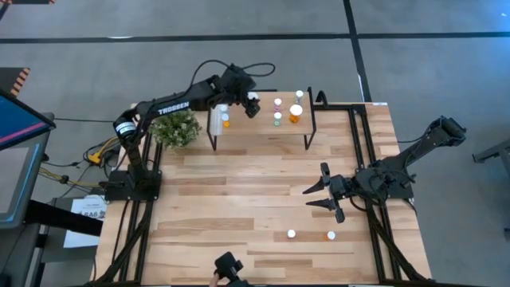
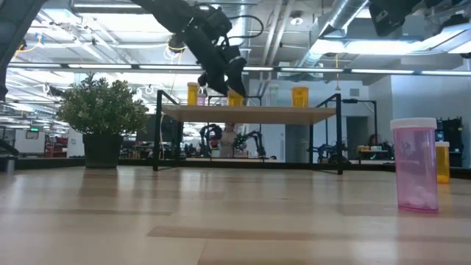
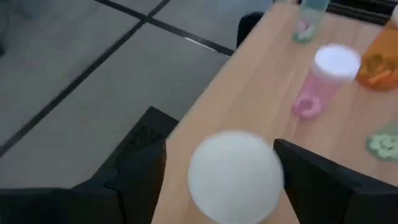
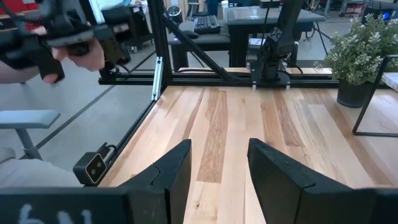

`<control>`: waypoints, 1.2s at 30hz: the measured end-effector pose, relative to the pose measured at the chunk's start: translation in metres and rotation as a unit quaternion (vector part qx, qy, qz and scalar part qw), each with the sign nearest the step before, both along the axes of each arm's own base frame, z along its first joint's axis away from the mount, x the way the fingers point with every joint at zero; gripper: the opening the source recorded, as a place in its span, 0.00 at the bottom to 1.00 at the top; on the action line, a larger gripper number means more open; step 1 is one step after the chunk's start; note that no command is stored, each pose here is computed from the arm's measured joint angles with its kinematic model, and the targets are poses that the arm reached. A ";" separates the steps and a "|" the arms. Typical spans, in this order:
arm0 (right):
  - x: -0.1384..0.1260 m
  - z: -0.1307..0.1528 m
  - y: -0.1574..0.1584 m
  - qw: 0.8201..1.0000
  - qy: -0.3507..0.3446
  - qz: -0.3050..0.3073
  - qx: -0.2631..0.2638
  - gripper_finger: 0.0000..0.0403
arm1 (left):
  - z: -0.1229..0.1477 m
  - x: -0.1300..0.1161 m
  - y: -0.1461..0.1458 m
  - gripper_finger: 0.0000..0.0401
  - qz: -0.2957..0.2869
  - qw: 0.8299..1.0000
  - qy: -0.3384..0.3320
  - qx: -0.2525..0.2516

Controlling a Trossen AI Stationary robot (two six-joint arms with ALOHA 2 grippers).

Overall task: Pick and place medicine bottles onto shelf by color
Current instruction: Put the big orange pill bottle on the shelf, then put the pink pill bottle on the shelf

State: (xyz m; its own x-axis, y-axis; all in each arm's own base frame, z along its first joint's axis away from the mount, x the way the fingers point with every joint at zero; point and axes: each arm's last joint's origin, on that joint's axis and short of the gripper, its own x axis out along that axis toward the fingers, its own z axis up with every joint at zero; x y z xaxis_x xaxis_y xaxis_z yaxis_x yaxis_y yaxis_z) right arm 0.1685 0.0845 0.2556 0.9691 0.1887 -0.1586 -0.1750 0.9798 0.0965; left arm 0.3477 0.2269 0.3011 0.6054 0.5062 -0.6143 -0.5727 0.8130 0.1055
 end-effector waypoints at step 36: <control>-0.007 0.002 0.012 0.999 -0.009 0.036 0.009 0.44 | 0.005 0.046 -0.275 0.71 -0.307 0.945 -0.108 0.015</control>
State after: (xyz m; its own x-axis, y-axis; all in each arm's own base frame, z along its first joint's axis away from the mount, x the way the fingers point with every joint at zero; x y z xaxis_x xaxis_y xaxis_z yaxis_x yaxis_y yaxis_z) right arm 0.1619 0.0961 0.2581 0.9557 0.2602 -0.1373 -0.2463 0.9629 0.1103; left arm 0.3940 -0.0477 0.3065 0.9006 0.0327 -0.4334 -0.0037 0.9977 0.0676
